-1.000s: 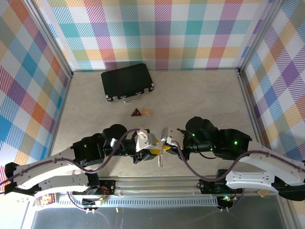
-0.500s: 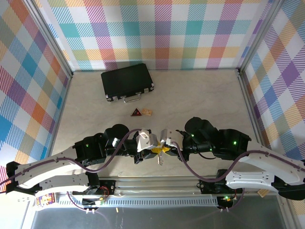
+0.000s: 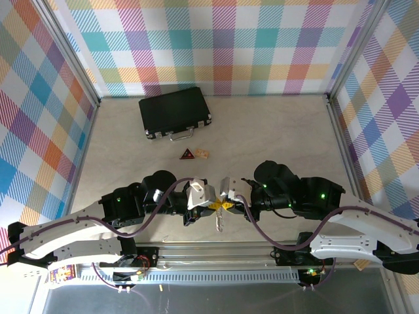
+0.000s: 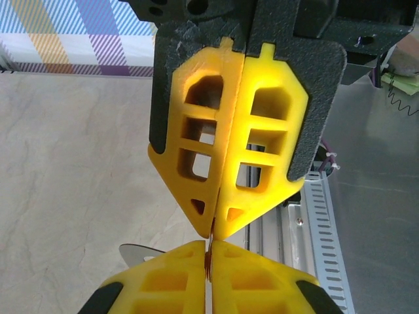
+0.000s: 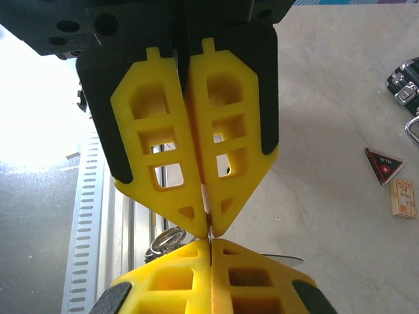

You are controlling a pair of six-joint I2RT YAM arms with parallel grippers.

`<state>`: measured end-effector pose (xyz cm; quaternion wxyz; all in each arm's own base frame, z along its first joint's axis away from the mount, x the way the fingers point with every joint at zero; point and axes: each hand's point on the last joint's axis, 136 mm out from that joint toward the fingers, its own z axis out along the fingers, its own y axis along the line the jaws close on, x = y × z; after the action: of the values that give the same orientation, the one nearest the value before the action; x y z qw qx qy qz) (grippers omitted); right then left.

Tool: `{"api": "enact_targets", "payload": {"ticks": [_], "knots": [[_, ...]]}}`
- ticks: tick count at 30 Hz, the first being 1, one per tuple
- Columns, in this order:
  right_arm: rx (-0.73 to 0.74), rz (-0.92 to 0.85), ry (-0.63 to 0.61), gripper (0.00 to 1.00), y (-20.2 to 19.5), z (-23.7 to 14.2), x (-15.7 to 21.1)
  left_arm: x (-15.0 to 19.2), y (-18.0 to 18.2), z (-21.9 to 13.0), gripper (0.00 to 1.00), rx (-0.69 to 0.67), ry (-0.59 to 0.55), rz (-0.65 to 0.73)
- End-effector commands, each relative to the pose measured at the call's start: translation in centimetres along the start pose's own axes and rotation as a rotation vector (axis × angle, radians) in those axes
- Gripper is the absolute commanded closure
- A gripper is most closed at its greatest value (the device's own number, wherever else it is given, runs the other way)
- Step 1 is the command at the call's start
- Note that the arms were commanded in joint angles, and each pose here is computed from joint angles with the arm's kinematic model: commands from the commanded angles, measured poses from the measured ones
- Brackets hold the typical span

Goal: Put the keys on the keyring

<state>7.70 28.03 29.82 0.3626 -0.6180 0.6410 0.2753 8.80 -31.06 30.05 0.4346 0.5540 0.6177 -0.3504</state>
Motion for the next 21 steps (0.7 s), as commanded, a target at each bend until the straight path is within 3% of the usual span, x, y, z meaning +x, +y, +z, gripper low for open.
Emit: {"api": "enact_targets", "payload": {"ticks": [1,9,12,21], "knots": [[-0.027,-0.045,-0.099,1.0,0.7,-1.3,-2.6,-0.8,-0.2,-0.5,0.89,0.001,-0.046,0.006],[-0.027,-0.048,-0.098,1.0,0.6,-1.1,-2.6,-0.4,0.0,-0.4,0.83,-0.015,-0.05,-0.007],[-0.038,-0.05,-0.11,1.0,0.8,-1.1,-2.9,-0.4,-0.1,-0.3,1.0,-0.007,-0.058,-0.01],[-0.04,-0.024,-0.155,0.97,1.0,-1.3,-3.1,-2.9,0.0,-2.2,1.0,-0.03,-0.219,-0.014]]}}
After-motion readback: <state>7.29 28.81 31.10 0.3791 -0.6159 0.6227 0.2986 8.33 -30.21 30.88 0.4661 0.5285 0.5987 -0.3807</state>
